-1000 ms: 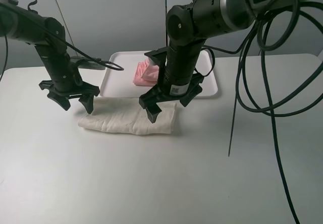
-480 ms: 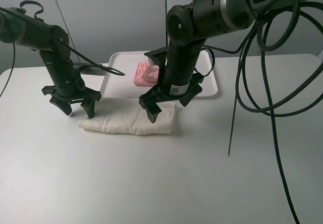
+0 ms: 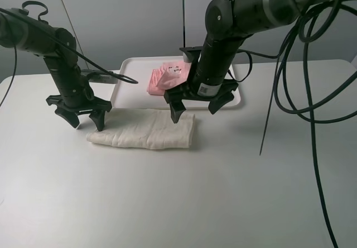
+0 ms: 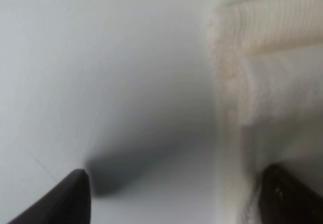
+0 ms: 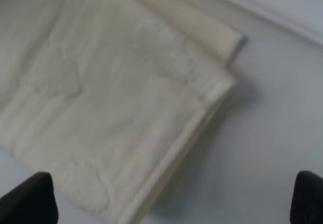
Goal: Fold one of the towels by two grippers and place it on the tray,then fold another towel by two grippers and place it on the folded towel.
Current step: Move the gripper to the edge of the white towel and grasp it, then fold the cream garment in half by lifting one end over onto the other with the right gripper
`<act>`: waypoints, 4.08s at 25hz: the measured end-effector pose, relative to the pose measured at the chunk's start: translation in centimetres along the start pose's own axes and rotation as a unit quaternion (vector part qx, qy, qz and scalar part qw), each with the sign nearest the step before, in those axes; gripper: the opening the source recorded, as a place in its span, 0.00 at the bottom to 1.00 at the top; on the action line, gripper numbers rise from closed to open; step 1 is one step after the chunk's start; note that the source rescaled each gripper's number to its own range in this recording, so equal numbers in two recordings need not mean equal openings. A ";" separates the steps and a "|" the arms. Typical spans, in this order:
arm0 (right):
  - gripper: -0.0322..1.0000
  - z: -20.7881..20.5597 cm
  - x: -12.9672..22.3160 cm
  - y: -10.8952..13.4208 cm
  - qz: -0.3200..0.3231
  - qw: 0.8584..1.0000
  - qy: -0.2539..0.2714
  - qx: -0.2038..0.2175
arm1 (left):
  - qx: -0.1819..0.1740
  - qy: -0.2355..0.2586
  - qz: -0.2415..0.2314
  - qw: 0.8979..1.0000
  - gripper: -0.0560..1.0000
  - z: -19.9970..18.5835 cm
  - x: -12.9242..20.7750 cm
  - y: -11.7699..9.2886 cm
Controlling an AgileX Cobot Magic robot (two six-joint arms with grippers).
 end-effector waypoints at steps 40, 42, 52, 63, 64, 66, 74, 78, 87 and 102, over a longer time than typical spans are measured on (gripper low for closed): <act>0.78 6.5 0.1 1.4 0.063 0.998 0.014 -0.014 | 0.000 -0.002 0.004 1.000 0.89 0.1 -0.1 0.0; 0.78 6.7 0.0 1.4 0.060 0.998 0.020 -0.013 | 0.000 -0.002 0.004 1.000 0.89 0.1 -0.1 0.0; 0.42 7.0 -0.1 1.0 0.044 0.999 0.023 0.001 | 0.000 -0.002 0.004 1.000 0.89 0.1 -0.1 0.0; 0.07 7.0 -0.4 1.3 0.037 0.999 0.009 -0.002 | 0.000 -0.002 0.004 1.000 0.89 0.1 -0.1 0.0; 0.07 6.8 -0.5 1.4 0.036 0.999 0.006 -0.003 | 0.000 -0.002 0.004 1.000 0.89 0.1 -0.1 0.0; 0.07 6.0 -0.7 1.5 0.031 1.000 -0.002 -0.003 | 0.000 -0.002 0.004 1.000 0.89 0.1 -0.1 0.0; 0.07 1.9 -1.9 3.8 0.028 0.996 -0.053 -0.066 | 0.000 -0.001 0.004 1.000 0.89 0.1 0.0 0.0; 0.07 1.5 -2.6 5.4 0.046 0.987 -0.075 -0.133 | 0.000 -0.001 0.004 1.000 0.89 0.1 0.0 0.0; 0.07 2.1 -4.0 7.0 0.094 0.965 -0.114 -0.214 | 0.000 -0.001 0.004 1.000 0.89 0.1 0.0 0.0; 0.07 7.4 -4.7 10.0 0.142 0.926 -0.148 -0.316 | 0.000 -0.002 0.005 1.000 0.89 0.1 -0.1 0.0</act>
Point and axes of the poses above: a point on each arm's last joint axis where the gripper is mounted, z pointing out along that axis toward the gripper, y along the wrist's bending axis when the last joint is at zero, x = y × z, the point moved 4 cm from there along z, pointing out along that axis toward the gripper, and after that the axes turned 9 degrees about -z, right-handed, at the moved point
